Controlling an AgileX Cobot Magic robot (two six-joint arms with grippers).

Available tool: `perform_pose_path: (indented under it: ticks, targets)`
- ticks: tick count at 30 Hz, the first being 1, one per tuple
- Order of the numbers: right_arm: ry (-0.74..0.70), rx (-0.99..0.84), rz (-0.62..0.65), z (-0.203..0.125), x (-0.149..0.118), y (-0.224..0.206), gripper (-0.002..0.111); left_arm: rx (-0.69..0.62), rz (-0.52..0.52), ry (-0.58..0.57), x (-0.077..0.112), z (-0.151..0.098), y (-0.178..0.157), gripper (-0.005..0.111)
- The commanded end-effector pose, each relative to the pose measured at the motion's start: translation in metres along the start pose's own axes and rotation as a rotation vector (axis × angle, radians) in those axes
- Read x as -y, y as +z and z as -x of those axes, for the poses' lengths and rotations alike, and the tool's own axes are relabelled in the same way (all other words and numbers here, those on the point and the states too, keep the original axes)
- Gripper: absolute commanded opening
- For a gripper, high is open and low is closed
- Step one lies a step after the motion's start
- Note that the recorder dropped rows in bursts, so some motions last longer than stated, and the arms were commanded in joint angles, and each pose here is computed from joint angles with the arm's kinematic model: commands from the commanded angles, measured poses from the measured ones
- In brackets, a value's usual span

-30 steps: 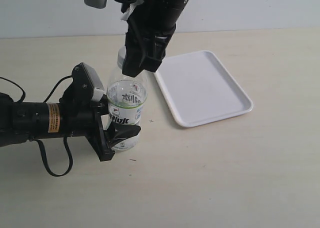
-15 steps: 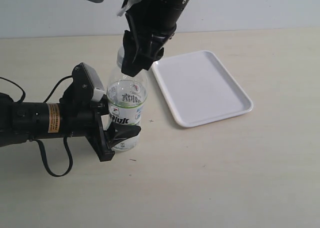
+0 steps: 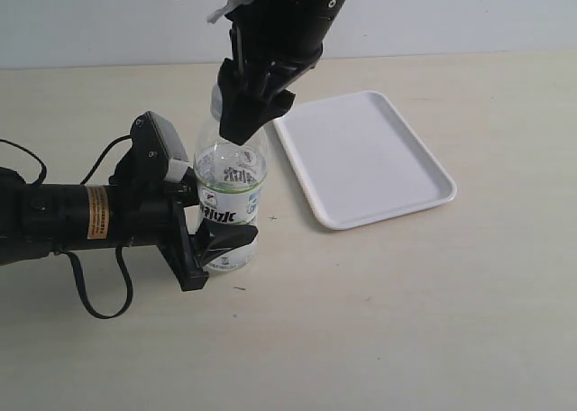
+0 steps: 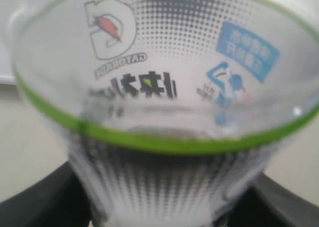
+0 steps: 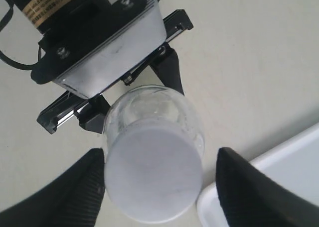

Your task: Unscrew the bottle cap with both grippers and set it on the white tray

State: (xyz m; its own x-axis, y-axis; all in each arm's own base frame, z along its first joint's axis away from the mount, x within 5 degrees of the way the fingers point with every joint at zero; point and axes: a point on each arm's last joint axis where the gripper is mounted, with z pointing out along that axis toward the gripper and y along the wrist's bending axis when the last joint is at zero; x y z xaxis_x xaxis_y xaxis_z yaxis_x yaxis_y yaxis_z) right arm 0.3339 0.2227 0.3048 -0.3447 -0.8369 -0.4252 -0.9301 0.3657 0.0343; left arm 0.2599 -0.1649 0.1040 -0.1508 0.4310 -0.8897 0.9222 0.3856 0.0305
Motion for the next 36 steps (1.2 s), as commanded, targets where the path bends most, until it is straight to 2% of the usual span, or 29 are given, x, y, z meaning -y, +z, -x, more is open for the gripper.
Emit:
perform_pose_path:
  ticks: [1,9,14,22,25,36]
  targets:
    - [0.046,0.031,-0.024,0.001,-0.005,-0.016,0.066,0.061,-0.004,0.012,0.0,0.01,-0.001,0.0]
    - [0.364,0.088,-0.05,0.005,-0.006,-0.027,0.067,0.061,-0.006,0.007,0.0,0.01,-0.001,0.0]
    - [0.452,0.108,-0.052,0.009,-0.005,-0.033,0.067,0.058,-0.008,-0.006,0.0,0.01,-0.001,0.0]
    - [0.441,0.059,-0.059,0.008,-0.002,-0.029,0.069,0.047,-0.005,-0.023,0.0,0.009,-0.001,0.0]
    - [0.438,0.085,-0.075,0.009,0.0,-0.029,0.069,0.004,0.005,-0.012,-0.001,0.003,0.0,0.0]
    - [0.437,0.067,-0.071,0.01,0.006,-0.014,0.069,0.019,-0.012,-0.017,0.0,0.0,0.002,0.0]
